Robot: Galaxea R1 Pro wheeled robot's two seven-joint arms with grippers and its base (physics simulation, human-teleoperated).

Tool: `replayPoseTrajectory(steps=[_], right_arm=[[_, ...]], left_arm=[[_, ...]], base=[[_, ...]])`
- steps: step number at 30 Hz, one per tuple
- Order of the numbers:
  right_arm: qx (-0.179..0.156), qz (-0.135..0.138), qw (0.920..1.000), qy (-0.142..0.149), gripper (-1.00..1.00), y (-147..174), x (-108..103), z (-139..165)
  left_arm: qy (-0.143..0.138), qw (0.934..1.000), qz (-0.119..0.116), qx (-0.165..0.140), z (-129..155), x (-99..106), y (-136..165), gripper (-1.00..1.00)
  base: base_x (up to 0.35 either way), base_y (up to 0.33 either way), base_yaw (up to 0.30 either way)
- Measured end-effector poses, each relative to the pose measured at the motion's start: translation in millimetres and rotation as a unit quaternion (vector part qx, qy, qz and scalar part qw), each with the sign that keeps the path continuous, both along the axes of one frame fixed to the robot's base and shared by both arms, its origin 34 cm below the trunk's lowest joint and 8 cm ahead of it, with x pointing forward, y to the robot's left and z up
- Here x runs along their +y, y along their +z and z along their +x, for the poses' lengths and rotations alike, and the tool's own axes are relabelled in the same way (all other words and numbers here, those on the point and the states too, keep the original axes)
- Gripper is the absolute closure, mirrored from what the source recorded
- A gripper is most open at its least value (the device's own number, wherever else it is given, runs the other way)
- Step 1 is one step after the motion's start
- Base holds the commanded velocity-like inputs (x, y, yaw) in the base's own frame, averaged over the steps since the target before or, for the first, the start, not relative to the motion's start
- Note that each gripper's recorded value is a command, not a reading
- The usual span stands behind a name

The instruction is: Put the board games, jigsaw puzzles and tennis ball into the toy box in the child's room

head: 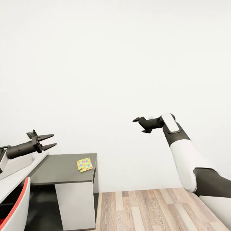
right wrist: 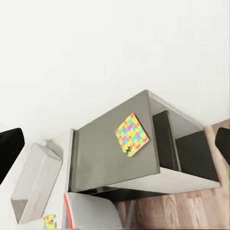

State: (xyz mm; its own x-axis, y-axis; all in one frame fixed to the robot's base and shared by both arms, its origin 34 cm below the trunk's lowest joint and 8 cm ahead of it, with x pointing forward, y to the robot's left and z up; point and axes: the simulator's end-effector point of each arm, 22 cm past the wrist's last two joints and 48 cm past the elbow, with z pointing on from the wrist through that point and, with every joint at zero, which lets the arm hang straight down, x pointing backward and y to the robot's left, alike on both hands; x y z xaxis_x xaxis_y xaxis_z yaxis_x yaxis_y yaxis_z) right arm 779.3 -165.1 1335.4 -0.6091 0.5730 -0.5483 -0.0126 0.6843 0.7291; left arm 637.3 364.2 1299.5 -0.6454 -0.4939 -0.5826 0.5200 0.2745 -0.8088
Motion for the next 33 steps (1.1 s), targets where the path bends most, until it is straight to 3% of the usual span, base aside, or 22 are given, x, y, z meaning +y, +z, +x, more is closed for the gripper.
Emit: replayPoseTrajectory(steps=[5,8,17,19,25,33], right_arm=[[0.019,-0.036,0.9991,-0.015,-1.00,-33.5,-7.7,-0.3],[0.029,-0.055,0.9973,-0.038,-1.00,-58.8,-18.6,1.4],[0.052,-0.060,0.9940,-0.076,-1.00,-131.2,-33.1,-3.7],[0.054,-0.061,0.9921,-0.095,-1.00,-155.1,-41.0,-5.6],[0.043,-0.095,0.9844,-0.142,-1.00,-209.4,-65.8,-10.4],[-0.009,-0.144,0.9795,-0.141,-1.00,-254.4,-73.5,-14.3]], left_arm=[[0.000,1.0000,0.001,0.000,-0.1,0.0,-0.6,-1.00],[0.000,1.0000,0.001,0.000,-0.2,0.0,-1.0,-1.00],[0.000,1.0000,0.003,0.001,-0.3,0.0,-2.8,-1.00],[0.000,1.0000,0.004,0.002,-0.3,0.0,-4.1,-1.00],[0.000,0.9999,0.012,-0.003,-0.7,-0.9,-8.3,-1.00],[0.000,0.9997,0.023,-0.001,-4.6,-2.9,-30.3,-1.00]], base=[[0.000,0.000,-0.003],[0.000,0.000,0.000],[0.000,0.000,0.000],[0.000,0.000,0.000],[0.000,0.000,0.000],[0.000,0.000,0.000]])
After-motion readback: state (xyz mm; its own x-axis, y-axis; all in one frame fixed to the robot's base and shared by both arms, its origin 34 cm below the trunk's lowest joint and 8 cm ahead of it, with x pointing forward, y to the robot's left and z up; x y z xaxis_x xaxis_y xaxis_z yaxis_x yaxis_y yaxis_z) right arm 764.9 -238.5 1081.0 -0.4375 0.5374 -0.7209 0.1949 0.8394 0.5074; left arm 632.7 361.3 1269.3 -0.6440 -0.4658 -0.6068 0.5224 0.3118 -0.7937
